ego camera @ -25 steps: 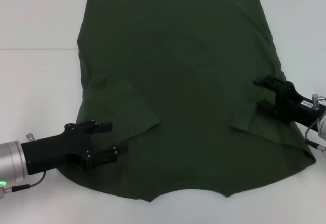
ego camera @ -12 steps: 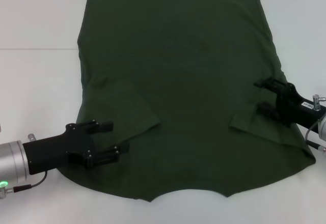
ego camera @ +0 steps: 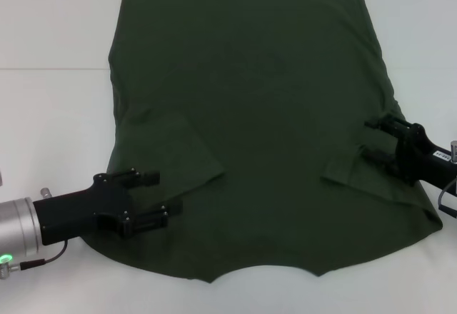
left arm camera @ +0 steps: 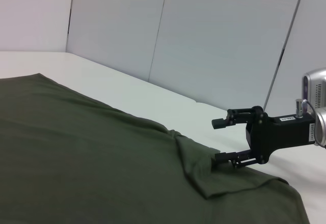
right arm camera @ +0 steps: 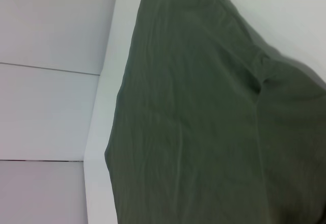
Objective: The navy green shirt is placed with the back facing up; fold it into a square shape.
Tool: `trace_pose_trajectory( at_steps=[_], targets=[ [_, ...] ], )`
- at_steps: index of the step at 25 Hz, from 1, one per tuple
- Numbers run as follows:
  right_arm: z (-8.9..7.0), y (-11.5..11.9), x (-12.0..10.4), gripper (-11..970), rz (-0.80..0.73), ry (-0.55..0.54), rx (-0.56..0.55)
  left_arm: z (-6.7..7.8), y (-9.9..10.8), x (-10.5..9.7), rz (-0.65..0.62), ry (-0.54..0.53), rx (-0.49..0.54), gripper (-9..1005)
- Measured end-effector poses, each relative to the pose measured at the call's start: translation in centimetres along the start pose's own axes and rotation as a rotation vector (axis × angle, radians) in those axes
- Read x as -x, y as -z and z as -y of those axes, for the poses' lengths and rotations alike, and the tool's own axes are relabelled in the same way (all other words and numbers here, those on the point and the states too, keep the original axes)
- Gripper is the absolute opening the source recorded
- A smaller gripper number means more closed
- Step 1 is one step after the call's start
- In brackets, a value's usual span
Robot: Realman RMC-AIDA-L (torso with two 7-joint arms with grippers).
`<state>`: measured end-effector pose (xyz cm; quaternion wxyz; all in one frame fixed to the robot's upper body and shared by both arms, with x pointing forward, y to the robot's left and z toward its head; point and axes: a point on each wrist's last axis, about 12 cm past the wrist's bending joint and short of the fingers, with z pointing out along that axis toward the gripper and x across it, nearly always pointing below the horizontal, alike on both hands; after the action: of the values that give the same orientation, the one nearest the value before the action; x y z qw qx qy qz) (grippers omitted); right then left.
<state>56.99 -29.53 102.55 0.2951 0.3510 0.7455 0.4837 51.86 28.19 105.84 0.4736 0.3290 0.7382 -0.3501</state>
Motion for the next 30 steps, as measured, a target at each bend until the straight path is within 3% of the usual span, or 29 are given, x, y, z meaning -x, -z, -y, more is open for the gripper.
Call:
trace_pose_trajectory(
  at_steps=[30],
  targets=[
    [-1.0,-2.0,-0.8,790,-0.027,0.064,-0.041,0.0,-0.1,0.0,0.002,-0.001,-0.003,748]
  ],
)
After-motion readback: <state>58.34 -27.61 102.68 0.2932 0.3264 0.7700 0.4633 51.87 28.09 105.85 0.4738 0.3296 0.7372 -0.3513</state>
